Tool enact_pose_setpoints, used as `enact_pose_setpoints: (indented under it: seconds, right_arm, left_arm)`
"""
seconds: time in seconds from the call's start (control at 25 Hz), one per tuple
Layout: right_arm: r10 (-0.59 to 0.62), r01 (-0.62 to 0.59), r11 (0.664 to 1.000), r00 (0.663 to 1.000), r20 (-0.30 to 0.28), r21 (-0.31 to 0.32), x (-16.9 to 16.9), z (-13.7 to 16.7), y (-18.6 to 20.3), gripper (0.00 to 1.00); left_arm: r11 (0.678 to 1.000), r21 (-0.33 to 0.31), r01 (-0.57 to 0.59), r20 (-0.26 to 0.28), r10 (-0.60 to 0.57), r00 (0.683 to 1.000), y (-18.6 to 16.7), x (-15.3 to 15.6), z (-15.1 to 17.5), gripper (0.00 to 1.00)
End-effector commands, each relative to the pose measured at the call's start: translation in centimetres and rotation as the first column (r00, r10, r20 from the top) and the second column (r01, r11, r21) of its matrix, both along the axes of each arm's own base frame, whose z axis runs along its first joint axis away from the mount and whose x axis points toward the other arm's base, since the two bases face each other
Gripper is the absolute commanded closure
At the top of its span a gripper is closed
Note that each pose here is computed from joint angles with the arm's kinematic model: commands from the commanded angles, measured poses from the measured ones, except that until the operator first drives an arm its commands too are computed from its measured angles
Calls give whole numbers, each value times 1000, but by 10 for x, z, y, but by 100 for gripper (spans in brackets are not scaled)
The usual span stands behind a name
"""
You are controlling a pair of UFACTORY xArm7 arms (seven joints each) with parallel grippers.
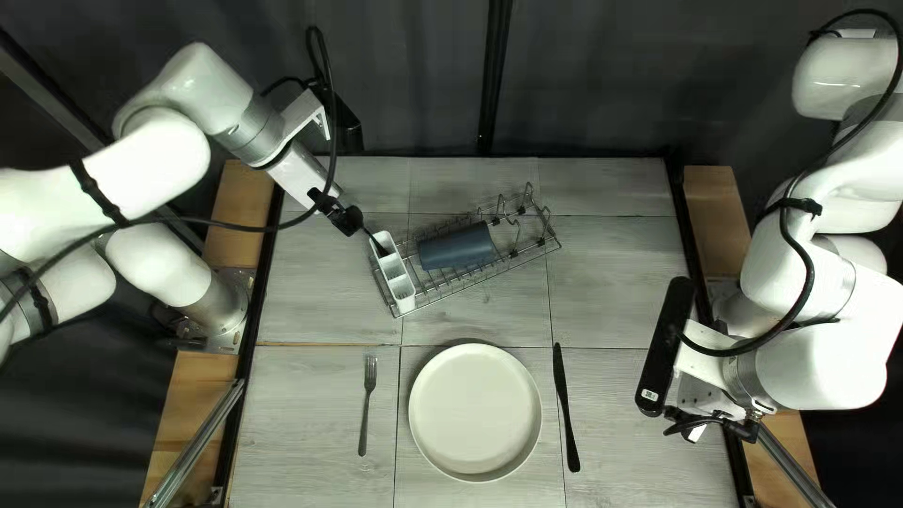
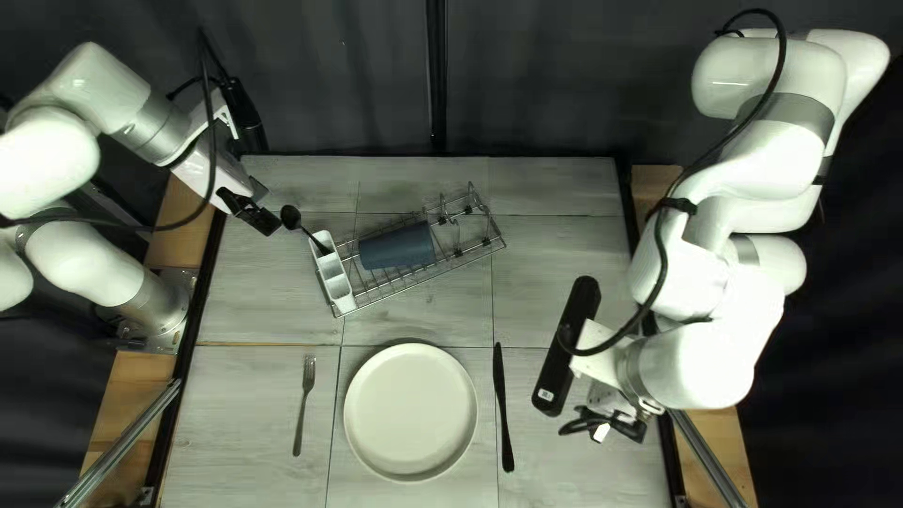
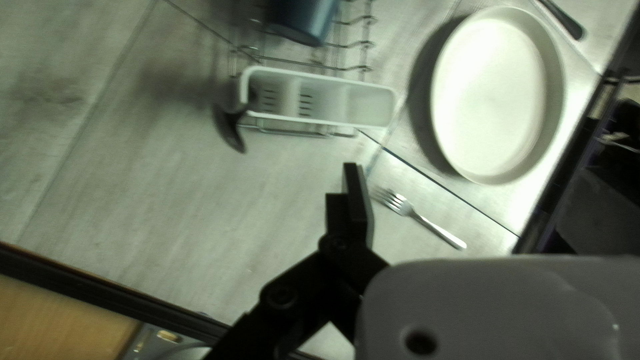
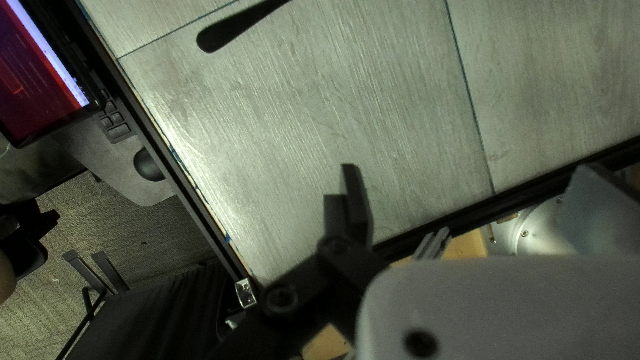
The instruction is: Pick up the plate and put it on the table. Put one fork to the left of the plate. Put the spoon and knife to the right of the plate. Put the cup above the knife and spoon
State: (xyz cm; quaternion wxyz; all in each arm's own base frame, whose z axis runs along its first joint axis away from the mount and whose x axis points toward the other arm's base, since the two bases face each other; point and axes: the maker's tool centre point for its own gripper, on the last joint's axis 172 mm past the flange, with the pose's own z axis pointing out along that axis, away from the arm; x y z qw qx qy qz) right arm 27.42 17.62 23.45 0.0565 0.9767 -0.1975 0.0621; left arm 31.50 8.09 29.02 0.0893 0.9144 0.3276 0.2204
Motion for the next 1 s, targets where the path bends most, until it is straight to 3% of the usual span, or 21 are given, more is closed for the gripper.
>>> enact_pose_setpoints:
  seconds: [0.04, 0.24, 0.48, 0.72, 1.0]
  right_arm:
    - [0, 0, 1000, 1000, 0, 0, 0, 0, 0, 0]
    - [0, 0, 1000, 1000, 0, 0, 0, 0, 0, 0]
    - [0, 0, 1000, 1000, 0, 0, 0, 0, 0, 0]
    - [0, 0, 1000, 1000, 0, 0, 0, 0, 0, 0]
    - [0, 0, 1000, 1000, 0, 0, 0, 0, 0, 0]
  left_arm:
    - [998, 15, -63, 3, 63, 998, 5, -3, -17, 0]
    - [976, 63, -211, -32, 213, 976, 23, -19, -42, 0]
    - [928, 103, -357, -87, 366, 926, 39, -20, -66, 0]
    - [889, 130, -439, -166, 456, 874, 53, -22, -90, 0]
    - [874, 114, -473, -205, 487, 849, 60, -24, -116, 0]
